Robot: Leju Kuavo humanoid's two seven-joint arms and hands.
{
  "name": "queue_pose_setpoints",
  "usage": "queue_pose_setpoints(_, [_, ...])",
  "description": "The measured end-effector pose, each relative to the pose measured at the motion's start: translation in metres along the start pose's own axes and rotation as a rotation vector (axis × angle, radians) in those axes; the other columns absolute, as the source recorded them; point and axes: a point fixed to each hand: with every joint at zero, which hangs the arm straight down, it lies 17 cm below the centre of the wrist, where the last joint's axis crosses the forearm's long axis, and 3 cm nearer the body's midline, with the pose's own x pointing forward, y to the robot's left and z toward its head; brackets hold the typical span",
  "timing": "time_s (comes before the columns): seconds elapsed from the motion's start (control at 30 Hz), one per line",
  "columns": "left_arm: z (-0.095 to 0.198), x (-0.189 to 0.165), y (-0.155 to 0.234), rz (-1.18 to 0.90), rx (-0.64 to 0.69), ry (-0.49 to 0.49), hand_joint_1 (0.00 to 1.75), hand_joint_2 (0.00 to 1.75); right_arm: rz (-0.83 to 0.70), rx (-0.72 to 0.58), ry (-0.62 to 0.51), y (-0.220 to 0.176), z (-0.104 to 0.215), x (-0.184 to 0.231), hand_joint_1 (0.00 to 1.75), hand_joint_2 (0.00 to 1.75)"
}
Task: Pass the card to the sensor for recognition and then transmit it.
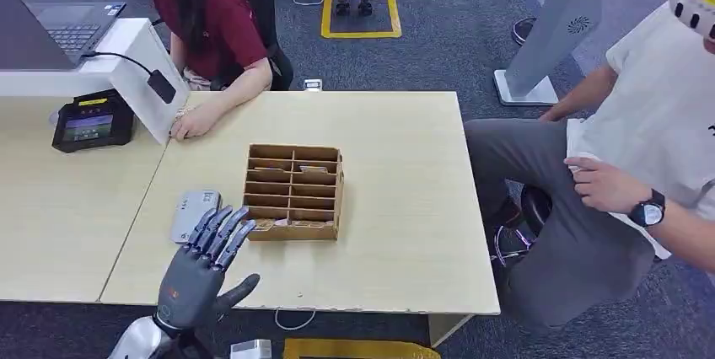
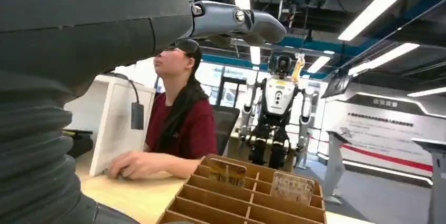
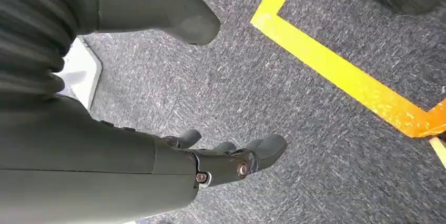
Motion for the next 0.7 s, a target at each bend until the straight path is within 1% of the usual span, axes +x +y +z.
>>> queue_pose_setpoints(0.23, [0.004,-0.018,-0.023,-0.081,-0.050,0.060,0.00,1.75,0.003,-0.002,0.005,0.000,0.000,0.000,0.00,1.75])
queue_pose_setpoints(0.37, [0.005,-0.035,-0.035,-0.144,-0.083,0.117,0.00,1.75,0.001,-0.001,0.003,0.003,0.000,0.001,0.00,1.75])
queue_pose_setpoints(0.7, [0.005,-0.052,-0.050,-0.136,-0.114,0.201,0.00,1.75,-0.004,-0.007,0.000,0.005,0.001,0.002,0.00,1.75])
